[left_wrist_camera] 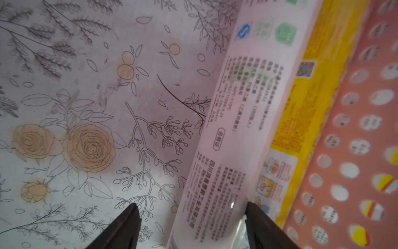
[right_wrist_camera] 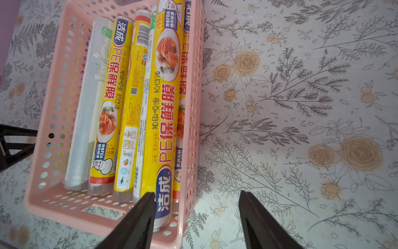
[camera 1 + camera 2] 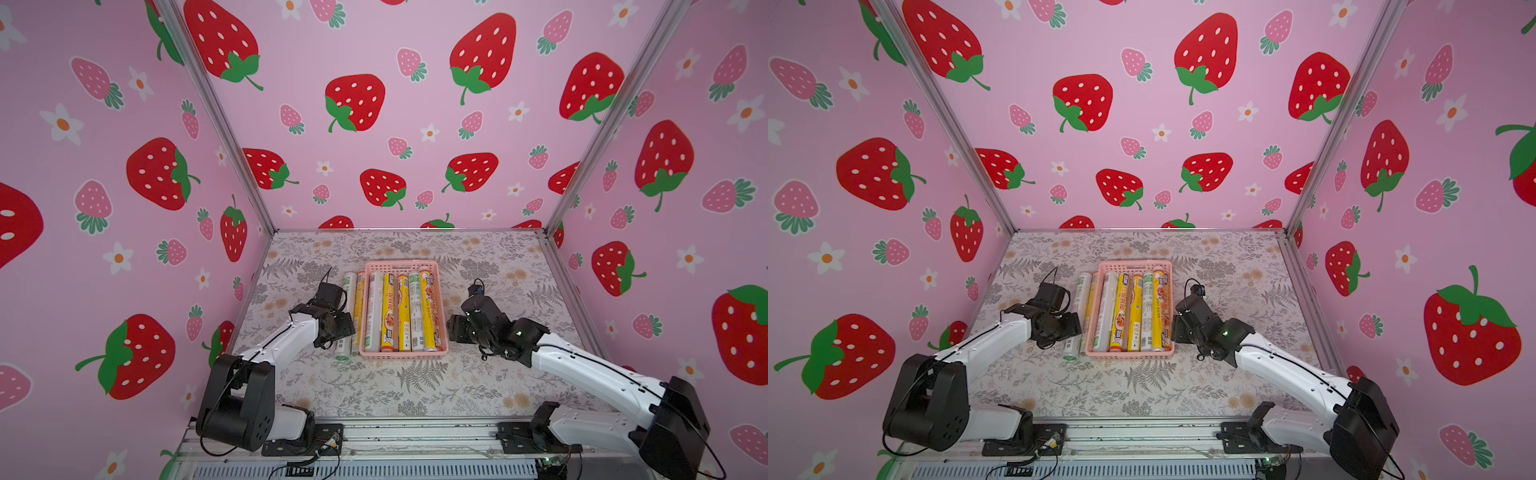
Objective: Put the plastic wrap into the basket
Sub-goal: Pick up the plastic wrap from the center of the board, then place the plastic wrap in the basket.
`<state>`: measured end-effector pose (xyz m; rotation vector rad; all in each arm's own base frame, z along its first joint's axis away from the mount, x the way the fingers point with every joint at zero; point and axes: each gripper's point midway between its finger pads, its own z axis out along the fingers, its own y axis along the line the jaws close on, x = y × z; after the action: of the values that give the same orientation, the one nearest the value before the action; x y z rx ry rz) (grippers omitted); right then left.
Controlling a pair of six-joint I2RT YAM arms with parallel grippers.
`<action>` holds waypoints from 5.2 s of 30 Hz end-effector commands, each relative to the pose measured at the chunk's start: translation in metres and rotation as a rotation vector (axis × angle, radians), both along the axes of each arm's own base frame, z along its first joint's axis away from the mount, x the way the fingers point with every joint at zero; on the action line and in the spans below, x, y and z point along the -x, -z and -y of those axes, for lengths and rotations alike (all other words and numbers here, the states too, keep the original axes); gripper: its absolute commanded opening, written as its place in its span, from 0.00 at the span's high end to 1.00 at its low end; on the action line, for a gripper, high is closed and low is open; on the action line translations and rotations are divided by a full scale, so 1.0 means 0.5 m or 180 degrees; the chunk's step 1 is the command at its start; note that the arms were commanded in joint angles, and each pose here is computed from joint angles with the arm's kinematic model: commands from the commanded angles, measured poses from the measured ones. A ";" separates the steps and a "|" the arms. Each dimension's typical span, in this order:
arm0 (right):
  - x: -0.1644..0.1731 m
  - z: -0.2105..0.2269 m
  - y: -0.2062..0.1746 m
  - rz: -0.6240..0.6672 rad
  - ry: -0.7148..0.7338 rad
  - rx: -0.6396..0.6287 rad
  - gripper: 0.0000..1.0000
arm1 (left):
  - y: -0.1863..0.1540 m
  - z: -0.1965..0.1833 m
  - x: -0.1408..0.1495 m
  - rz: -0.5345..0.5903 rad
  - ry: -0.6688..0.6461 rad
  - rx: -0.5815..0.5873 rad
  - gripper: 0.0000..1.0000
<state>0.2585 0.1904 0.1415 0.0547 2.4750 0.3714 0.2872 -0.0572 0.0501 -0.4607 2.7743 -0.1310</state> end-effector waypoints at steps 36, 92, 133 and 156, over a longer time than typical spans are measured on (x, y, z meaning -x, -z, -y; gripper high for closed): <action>-0.020 0.002 -0.006 0.0066 0.0032 0.0110 0.33 | 0.077 -0.030 0.023 -0.0401 -0.0106 0.0028 0.32; -0.008 0.040 -0.124 0.0313 0.0090 0.0001 0.32 | -0.218 0.358 0.023 0.0975 0.0674 0.0807 0.58; -0.011 0.036 -0.098 0.0317 -0.0069 0.0159 0.32 | -0.092 0.475 0.002 0.0498 0.1120 0.0487 0.28; -0.006 0.022 -0.096 0.0238 -0.0101 0.0034 0.32 | -0.206 0.231 0.030 0.0826 0.0695 -0.0201 0.20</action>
<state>0.2604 0.1788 0.1886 -0.0163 2.4064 0.3574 0.2790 -0.2110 0.1586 -0.0786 2.5384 -0.2765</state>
